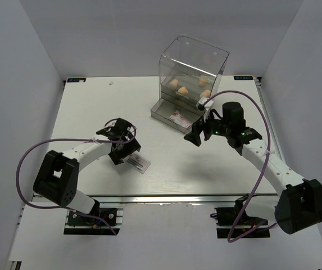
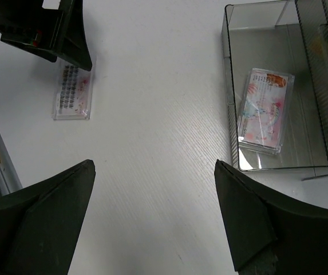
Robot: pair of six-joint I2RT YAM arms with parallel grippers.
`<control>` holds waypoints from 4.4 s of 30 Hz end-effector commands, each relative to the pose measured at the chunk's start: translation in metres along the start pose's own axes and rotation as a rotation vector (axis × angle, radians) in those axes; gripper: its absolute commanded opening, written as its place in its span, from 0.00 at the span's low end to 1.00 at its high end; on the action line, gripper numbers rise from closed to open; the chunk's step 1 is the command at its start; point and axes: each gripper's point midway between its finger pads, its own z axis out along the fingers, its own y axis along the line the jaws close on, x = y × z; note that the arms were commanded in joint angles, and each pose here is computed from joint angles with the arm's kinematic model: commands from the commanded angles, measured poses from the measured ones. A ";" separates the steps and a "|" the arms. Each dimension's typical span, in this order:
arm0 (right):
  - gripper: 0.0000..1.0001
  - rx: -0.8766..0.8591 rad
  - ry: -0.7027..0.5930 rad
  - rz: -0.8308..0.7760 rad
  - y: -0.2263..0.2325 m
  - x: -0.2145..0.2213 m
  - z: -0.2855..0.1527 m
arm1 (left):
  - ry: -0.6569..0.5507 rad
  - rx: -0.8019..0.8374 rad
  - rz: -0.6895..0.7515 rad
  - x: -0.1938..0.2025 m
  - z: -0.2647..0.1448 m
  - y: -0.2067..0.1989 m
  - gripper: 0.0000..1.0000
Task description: Organize the makeup
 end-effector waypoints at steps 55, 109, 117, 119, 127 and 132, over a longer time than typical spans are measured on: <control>0.33 0.164 -0.139 0.042 -0.036 -0.031 -0.049 | 0.126 0.590 0.006 -0.036 -0.052 -0.231 0.06; 0.23 0.096 -0.116 -0.001 -0.019 -0.009 -0.055 | 0.071 0.691 -0.110 -0.108 -0.038 -0.310 0.98; 0.36 -0.057 -0.077 -0.111 0.004 0.004 -0.053 | 0.017 0.784 -0.016 -0.099 -0.090 -0.288 0.98; 0.37 -0.095 -0.077 -0.161 0.008 0.003 -0.052 | -0.029 0.812 0.014 -0.101 -0.114 -0.278 0.98; 0.24 -0.163 0.082 -0.357 0.022 0.021 -0.024 | -0.226 0.729 0.109 -0.103 -0.134 -0.189 0.98; 0.00 -0.164 0.187 -0.451 0.026 0.033 0.010 | -0.316 0.774 0.093 -0.117 -0.159 -0.139 0.98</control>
